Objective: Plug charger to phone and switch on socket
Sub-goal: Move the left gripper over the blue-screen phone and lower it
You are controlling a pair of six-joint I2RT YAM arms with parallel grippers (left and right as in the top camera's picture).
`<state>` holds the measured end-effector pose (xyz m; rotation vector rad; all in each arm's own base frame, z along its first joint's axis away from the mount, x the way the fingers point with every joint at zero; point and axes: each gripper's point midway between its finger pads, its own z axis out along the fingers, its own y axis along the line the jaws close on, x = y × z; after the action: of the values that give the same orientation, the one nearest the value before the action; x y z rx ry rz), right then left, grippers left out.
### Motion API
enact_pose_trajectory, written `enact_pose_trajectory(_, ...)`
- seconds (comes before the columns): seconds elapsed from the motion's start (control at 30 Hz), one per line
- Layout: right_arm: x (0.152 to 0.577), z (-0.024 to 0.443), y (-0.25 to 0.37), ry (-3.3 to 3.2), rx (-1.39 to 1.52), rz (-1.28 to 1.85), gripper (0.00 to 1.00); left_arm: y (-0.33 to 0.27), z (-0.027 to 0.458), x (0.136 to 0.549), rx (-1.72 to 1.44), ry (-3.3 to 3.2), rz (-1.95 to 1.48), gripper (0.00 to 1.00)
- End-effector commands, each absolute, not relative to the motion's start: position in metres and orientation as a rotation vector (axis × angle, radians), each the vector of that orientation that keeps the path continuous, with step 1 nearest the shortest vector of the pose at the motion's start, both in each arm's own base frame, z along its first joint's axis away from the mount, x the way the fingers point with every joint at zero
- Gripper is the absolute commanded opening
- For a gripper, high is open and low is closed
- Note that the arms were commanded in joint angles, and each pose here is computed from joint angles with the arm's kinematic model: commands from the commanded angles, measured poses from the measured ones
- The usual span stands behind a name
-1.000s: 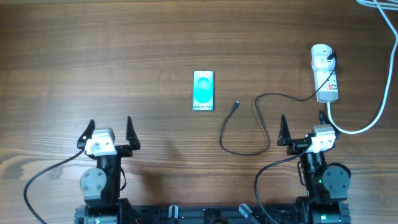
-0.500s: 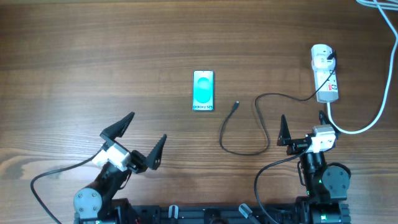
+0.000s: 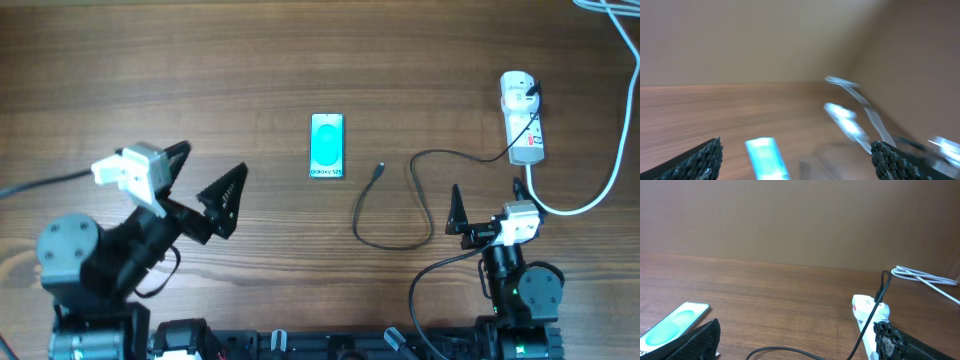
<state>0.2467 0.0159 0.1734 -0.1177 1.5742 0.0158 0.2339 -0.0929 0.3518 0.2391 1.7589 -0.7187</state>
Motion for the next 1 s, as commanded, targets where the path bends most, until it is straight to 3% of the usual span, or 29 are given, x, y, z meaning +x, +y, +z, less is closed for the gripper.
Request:
enact_pose_trajectory(0.0,0.246,0.175,0.015,1.567,-0.102,0.023,1.00,-0.133,0.371,0.211,0.466,1.714,-1.058,1.00)
enact_pose_trajectory(0.2,0.246,0.175,0.015,1.567,-0.102,0.023,1.00,-0.119,0.347,0.242,0.099,1.937,-0.998,0.99)
enact_pose_trajectory(0.33,0.246,0.175,0.015,1.567,-0.102,0.023,1.00,-0.151,0.342,0.259,0.163,2.178,-0.935,0.99)
enact_pose_trajectory(0.53,0.246,0.175,0.015,1.567,-0.102,0.023,1.00,-0.187,0.285,0.304,0.107,2.667,-0.323,1.00)
enact_pose_trajectory(0.67,0.246,0.175,0.015,1.567,-0.102,0.023,1.00,-0.240,0.251,0.313,0.223,2.749,-0.422,1.00)
enact_pose_trajectory(0.77,0.246,0.175,0.015,1.567,-0.102,0.023,1.00,-0.251,0.233,0.316,0.035,2.826,-0.471,1.00)
enact_pose_trajectory(0.97,0.246,0.175,0.015,1.567,-0.102,0.023,1.00,-0.239,0.224,0.318,-0.048,2.870,-0.388,0.99)
